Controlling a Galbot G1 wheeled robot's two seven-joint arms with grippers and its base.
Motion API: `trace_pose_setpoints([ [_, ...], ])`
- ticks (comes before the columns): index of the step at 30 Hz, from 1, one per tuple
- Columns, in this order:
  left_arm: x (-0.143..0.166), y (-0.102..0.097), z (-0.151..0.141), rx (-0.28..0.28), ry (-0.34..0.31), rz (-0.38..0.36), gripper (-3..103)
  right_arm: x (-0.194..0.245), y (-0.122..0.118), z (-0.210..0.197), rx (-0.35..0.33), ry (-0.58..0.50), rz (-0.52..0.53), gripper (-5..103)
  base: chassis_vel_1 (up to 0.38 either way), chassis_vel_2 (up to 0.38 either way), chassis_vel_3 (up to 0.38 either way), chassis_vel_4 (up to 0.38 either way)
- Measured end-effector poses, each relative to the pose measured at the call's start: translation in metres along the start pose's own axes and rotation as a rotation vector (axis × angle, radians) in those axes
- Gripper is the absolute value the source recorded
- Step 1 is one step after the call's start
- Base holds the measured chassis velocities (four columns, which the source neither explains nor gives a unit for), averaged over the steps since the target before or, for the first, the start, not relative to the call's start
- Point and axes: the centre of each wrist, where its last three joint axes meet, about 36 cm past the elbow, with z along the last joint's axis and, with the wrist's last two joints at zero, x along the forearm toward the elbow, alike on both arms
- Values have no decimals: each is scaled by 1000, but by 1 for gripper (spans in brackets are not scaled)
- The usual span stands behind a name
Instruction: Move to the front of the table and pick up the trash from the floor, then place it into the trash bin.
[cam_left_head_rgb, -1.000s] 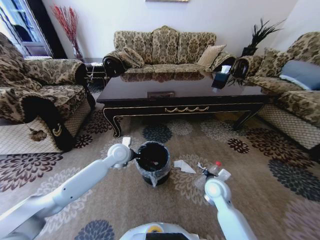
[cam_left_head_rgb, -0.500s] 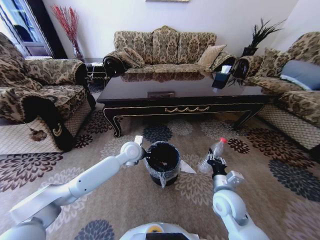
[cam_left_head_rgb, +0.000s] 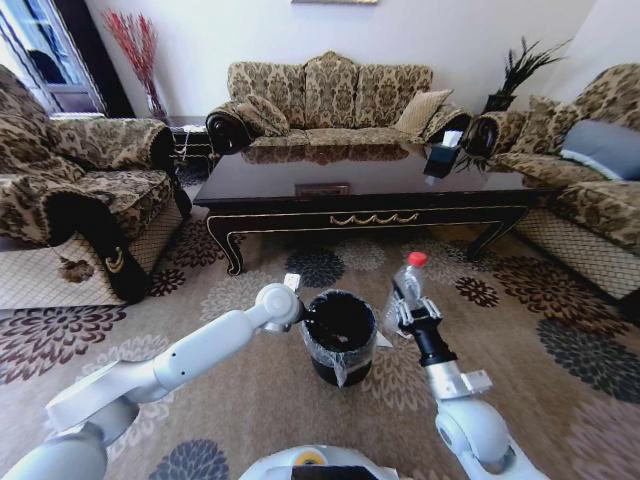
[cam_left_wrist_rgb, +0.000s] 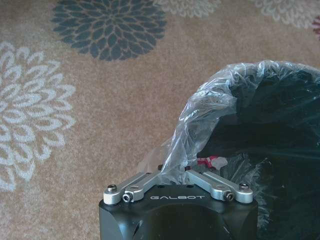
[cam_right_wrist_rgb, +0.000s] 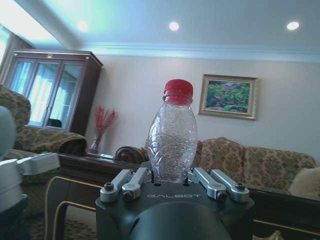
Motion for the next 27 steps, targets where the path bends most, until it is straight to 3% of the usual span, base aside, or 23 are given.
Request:
trace_pose_setpoints([
  [7, -4, -15, -5, -23, 32, -10, 0, 3, 12, 10, -4, -12, -96, 25, 0, 0, 0, 0],
  [17, -8, -22, -2, -32, 48, -8, 0, 3, 21, 16, -28, -3, -99, 27, 0, 0, 0, 0],
  [19, -8, -21, -2, -31, 49, -10, 0, 3, 23, 17, -36, 0, -95, 44, 0, 0, 0, 0],
  [23, -8, -20, -1, -30, 49, -14, 0, 4, 26, 17, -46, 5, -87, 48, 0, 0, 0, 0],
  [24, -8, -19, -1, -29, 49, -14, 0, 6, 27, 17, -50, 8, -84, 60, 0, 0, 0, 0],
  [26, -8, -19, -2, -28, 48, -15, 0, 7, 30, 17, -57, 11, -80, 60, 0, 0, 0, 0],
  [27, -8, -18, -2, -26, 47, -15, 0, 9, 31, 17, -62, 14, -78, 71, 0, 0, 0, 0],
])
